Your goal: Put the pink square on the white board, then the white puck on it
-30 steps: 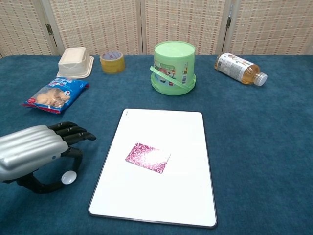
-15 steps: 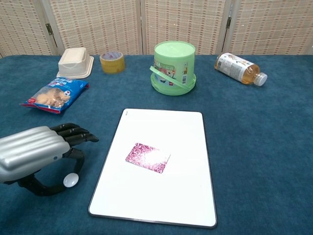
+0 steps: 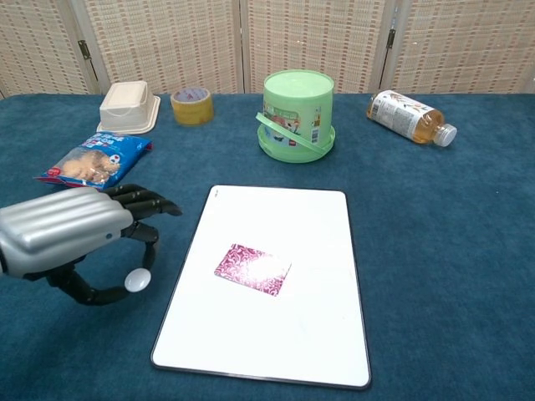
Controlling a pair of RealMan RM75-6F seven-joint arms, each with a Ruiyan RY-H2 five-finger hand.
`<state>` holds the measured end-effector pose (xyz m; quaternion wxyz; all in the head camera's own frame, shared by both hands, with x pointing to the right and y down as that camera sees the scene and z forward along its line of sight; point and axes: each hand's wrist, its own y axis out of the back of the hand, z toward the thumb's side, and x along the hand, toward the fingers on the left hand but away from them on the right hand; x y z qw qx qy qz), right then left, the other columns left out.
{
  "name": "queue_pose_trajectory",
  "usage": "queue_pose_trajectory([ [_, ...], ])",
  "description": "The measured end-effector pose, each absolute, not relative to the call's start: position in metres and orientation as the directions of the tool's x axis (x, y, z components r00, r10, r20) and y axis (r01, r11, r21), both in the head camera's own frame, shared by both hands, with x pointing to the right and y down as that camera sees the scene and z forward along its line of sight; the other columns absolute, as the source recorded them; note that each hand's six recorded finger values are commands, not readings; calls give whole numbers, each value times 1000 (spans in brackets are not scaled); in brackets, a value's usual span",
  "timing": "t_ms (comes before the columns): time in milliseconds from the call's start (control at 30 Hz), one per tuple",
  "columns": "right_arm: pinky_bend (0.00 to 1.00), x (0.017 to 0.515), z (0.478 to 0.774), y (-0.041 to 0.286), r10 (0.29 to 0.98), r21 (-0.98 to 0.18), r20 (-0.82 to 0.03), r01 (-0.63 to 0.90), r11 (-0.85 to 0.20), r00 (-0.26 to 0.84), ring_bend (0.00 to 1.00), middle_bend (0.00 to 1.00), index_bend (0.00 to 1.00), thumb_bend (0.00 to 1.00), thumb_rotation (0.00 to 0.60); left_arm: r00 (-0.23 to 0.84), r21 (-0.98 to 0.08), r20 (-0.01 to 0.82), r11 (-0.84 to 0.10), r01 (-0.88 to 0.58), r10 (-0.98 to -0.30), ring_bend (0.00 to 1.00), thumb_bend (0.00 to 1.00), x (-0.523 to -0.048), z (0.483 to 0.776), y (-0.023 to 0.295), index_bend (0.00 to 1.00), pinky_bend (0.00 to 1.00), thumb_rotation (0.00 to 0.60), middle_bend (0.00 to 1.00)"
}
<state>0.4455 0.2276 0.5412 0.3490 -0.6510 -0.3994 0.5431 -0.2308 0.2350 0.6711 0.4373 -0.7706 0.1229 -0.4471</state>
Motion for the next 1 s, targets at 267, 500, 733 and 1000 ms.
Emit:
queue_pose_trajectory([
  [267, 0, 447, 542, 229, 897, -886, -434, 140, -441, 84, 47, 38, 9, 286, 600, 617, -810, 534, -560, 176, -578, 27, 372, -188, 662, 210, 499, 0, 600, 116],
  [500, 0, 452, 542, 231, 897, -887, -435, 138, -441, 70, 47, 38, 9, 285, 600, 646, -807, 529, -562, 183, -550, 27, 372, -147, 665, 204, 497, 0, 600, 116],
  [733, 0, 454, 541, 231, 897, -887, -436, 138, -441, 65, 47, 38, 9, 285, 600, 662, -804, 538, -555, 215, -522, 27, 372, -111, 672, 205, 496, 0, 600, 116],
  [1000, 0, 458, 542, 232, 896, -886, -440, 137, -443, 52, 47, 38, 9, 286, 600, 626, -786, 580, -562, 259, -522, 27, 372, -92, 689, 201, 495, 0, 600, 116],
])
